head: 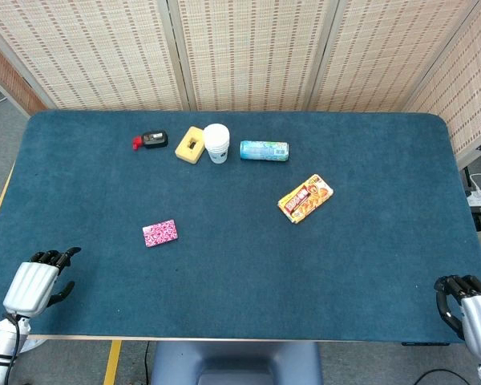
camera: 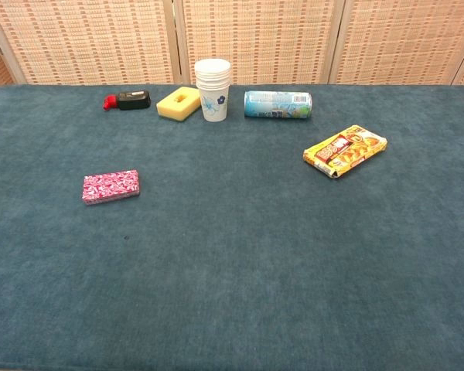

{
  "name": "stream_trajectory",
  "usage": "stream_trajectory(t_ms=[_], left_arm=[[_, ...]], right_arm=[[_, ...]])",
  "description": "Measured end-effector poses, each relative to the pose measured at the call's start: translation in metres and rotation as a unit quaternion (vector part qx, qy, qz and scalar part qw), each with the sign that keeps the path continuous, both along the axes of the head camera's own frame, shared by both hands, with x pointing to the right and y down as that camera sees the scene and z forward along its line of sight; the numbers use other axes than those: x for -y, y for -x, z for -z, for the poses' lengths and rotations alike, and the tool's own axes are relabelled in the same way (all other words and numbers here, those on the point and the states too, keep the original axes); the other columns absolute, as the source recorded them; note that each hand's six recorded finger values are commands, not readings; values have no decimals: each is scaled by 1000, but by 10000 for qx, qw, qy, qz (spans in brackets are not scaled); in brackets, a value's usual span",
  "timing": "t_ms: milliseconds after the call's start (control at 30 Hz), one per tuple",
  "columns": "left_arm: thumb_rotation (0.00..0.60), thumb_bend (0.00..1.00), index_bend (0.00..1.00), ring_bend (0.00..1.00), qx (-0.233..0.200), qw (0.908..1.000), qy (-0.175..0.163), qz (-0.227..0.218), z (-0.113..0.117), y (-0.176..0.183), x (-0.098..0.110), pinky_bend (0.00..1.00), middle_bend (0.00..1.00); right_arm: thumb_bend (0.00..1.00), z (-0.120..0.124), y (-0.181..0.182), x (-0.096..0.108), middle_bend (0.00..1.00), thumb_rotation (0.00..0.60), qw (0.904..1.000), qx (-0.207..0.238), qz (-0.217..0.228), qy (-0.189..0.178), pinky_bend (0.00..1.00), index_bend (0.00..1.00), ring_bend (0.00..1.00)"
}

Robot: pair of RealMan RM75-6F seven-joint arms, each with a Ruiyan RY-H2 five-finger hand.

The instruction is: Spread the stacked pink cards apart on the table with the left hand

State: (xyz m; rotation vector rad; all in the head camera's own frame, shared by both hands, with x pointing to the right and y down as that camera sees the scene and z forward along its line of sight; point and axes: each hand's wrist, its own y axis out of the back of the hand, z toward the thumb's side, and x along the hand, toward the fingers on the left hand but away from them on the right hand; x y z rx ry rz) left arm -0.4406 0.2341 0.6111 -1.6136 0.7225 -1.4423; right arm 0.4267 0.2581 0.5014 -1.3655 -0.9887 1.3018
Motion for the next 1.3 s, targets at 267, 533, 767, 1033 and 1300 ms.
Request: stream_trajectory(t_ms=[267, 533, 767, 1033, 1300], left_arm=[[600, 295, 216, 331, -2, 10000, -8, -20, 1, -2, -1, 387, 438], [600, 295, 190, 384, -91, 9999, -113, -89, 1, -4, 4, 398, 471], [600, 293, 40, 482, -268, 9968, -345, -675, 4, -19, 15, 500, 582], [600, 302, 0, 527, 150, 9853, -493, -1630, 2, -40, 40, 568, 659], [600, 308, 48, 569, 1140, 9678, -465, -2197, -7, -52, 60, 633, 642]], right_arm=[[470, -3, -2, -2, 565, 600, 9996, -13, -91, 261, 836, 638, 542], [470, -10, -2, -1, 565, 600, 9982, -122, -115, 568, 836, 641, 563], [469, -14, 0, -2, 565, 600, 9970, -179, -67, 753, 836, 641, 564], [469, -15, -1, -3, 566, 600, 9963, -165, -55, 845, 836, 641, 564], [470, -15, -1, -3, 565, 600, 9961, -148, -69, 865, 836, 642, 564]])
